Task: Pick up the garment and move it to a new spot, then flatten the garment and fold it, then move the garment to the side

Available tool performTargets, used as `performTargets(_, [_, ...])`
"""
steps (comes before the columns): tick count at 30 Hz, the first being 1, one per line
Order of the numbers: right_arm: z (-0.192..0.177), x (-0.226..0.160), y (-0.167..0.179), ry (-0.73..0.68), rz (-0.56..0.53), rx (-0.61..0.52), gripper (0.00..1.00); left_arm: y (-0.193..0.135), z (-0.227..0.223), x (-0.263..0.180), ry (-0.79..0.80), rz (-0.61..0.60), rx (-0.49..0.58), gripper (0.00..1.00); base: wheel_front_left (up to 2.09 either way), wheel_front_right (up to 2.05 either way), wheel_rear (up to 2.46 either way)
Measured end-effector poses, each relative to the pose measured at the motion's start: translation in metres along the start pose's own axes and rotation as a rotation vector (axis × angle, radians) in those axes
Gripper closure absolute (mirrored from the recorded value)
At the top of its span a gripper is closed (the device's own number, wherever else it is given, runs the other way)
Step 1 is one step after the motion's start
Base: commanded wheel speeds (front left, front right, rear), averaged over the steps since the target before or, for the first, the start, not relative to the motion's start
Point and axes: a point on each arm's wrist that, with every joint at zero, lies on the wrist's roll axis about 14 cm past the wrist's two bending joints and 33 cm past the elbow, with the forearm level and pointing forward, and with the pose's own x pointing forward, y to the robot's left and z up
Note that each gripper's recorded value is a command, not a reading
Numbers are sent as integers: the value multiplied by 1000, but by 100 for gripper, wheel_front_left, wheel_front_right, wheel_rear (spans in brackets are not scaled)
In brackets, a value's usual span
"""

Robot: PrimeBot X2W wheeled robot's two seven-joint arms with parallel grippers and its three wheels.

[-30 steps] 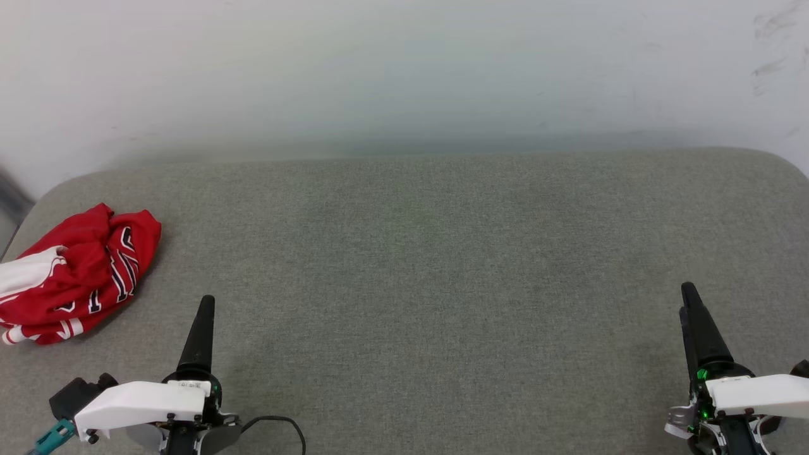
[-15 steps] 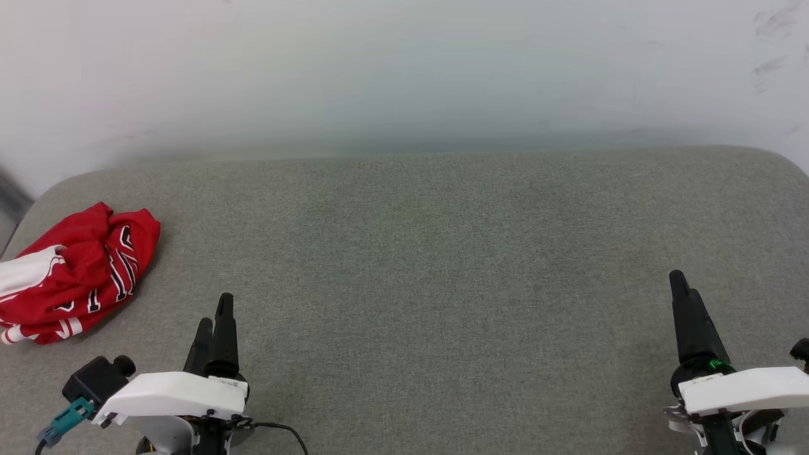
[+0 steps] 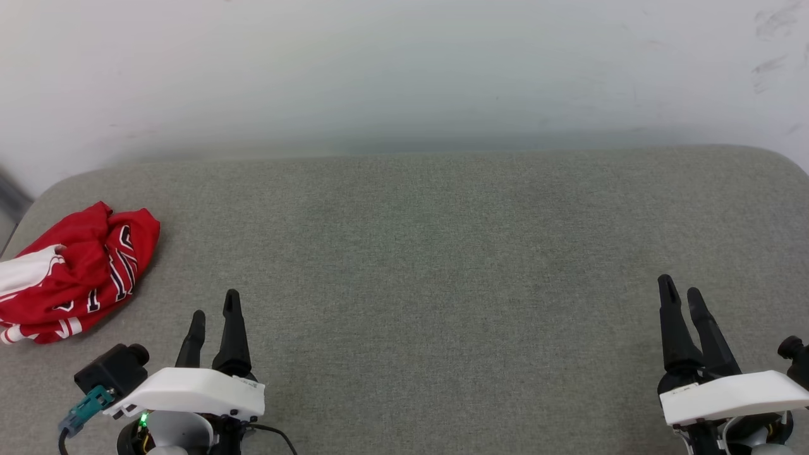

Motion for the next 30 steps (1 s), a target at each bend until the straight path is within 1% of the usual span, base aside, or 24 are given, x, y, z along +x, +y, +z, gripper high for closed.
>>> performTargets(5, [0, 0, 3, -2, 12, -72, 0, -3, 1, -1, -13, -5, 82, 0, 0, 0, 0])
performTargets(21, [3, 0, 15, -30, 63, -257, 0, -16, 6, -5, -69, -47, 288, 0, 0, 0, 0])
performTargets(30, [3, 0, 22, -42, 92, -346, 0, -26, 9, -7, -106, -73, 379, 0, 0, 0, 0])
